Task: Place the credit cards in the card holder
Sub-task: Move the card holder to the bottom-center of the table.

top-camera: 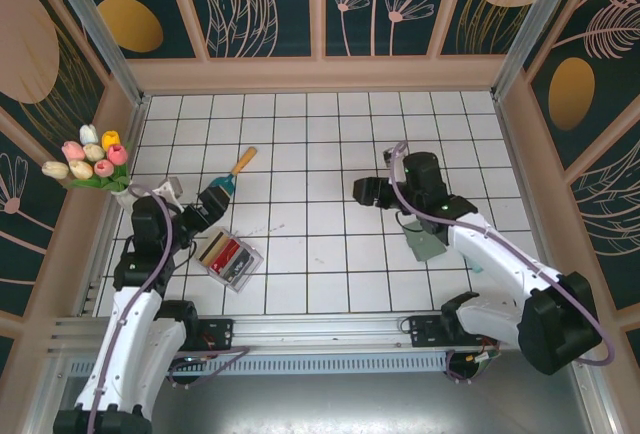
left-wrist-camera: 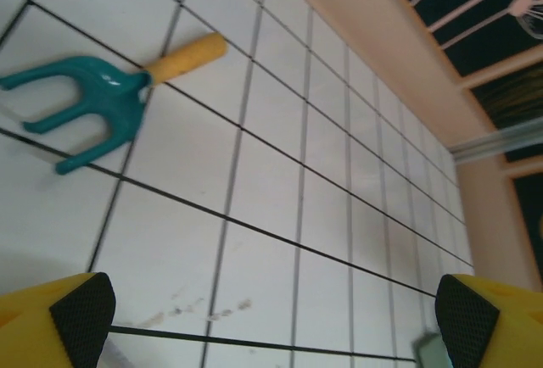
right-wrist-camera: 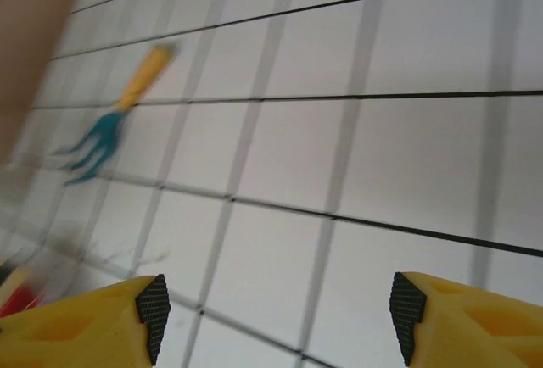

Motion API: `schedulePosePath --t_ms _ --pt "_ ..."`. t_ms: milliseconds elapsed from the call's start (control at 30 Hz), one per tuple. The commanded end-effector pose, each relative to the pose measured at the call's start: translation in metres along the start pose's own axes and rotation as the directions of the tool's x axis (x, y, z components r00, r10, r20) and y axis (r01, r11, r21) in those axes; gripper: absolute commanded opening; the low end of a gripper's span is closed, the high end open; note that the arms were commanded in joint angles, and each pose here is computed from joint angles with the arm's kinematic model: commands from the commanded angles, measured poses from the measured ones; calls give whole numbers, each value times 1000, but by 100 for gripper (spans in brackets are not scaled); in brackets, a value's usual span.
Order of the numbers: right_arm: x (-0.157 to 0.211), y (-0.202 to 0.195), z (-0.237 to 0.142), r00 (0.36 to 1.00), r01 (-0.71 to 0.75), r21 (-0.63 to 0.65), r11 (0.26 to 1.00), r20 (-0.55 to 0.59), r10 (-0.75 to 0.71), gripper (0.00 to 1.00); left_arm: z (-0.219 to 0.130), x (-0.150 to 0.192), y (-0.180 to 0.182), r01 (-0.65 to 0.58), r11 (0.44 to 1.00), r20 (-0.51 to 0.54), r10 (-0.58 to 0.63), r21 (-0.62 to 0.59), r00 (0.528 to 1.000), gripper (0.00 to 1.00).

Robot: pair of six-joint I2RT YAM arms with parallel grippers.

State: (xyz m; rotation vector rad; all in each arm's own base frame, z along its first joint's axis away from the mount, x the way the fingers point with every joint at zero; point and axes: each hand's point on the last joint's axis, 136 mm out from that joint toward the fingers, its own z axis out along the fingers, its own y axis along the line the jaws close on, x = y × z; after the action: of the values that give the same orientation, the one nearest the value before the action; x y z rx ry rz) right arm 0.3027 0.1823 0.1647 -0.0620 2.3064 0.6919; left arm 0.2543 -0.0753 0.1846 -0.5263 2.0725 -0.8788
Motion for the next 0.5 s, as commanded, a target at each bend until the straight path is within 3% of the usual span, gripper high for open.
schedulePosePath --t_ms 0,67,133,267,467 --pt "14 -91 -21 983 -180 407 896 36 181 73 10 27 -23 12 996 -143 1 93 990 98" --pt "32 -115 -26 965 -251 455 854 51 257 72 23 45 -40 -41 992 -207 65 117 976 98" --pt "49 -122 -22 945 -308 406 860 24 327 71 36 65 -58 -66 985 -263 107 159 959 99" --pt "73 -152 -26 899 -406 469 784 53 434 70 59 90 -79 -84 976 -304 143 199 942 99" --pt "89 -143 -3 882 -428 383 818 -19 471 66 82 103 -82 -138 979 -331 182 151 926 99"
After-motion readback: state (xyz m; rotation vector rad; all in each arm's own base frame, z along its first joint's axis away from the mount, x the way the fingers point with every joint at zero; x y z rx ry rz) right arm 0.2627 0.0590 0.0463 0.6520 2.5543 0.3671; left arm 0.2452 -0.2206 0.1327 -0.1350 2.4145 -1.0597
